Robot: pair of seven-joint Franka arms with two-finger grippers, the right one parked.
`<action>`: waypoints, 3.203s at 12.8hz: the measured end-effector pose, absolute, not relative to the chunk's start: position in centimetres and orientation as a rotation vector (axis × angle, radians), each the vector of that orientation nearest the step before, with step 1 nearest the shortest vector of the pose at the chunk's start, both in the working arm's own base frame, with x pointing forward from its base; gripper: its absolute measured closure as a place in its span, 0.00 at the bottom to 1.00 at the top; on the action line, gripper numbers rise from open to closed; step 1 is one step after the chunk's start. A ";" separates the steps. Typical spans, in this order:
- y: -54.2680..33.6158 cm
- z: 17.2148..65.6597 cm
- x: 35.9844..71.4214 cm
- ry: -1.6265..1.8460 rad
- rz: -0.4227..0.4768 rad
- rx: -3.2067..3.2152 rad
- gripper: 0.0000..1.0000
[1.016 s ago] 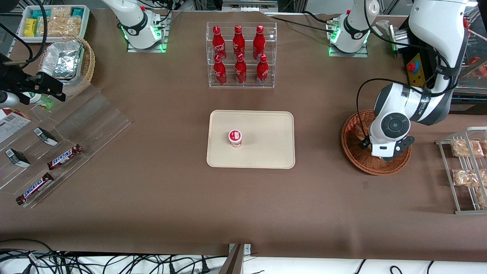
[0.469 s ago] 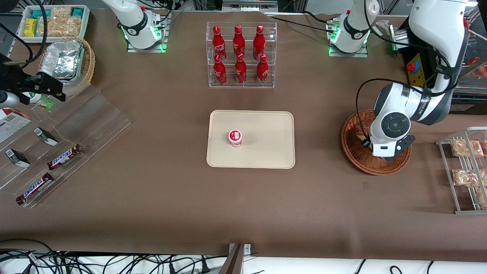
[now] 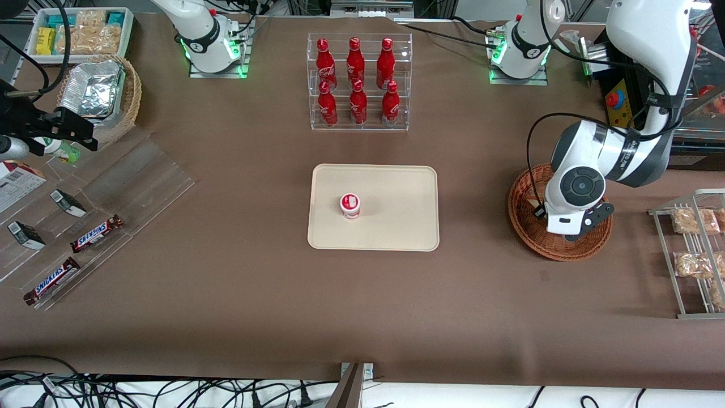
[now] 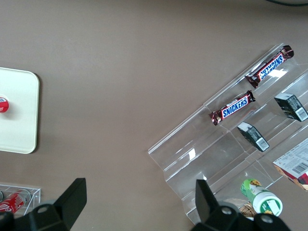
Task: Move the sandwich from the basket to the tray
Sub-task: 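Lift the sandwich and carry it with the left gripper to the tray, then lower the sandwich onto the tray beside the red cup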
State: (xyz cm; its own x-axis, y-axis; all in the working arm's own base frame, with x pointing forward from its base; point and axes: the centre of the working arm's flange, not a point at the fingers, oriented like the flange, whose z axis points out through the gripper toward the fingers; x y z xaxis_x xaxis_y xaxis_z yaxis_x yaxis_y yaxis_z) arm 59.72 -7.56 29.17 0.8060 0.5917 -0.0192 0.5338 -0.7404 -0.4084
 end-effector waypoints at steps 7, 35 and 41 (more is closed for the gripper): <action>-20.0 38.9 59.1 -0.417 0.228 -2.726 0.66; -43.8 23.6 50.6 -0.052 0.023 -2.904 0.64; -43.8 24.0 50.9 -0.058 0.007 -2.910 0.22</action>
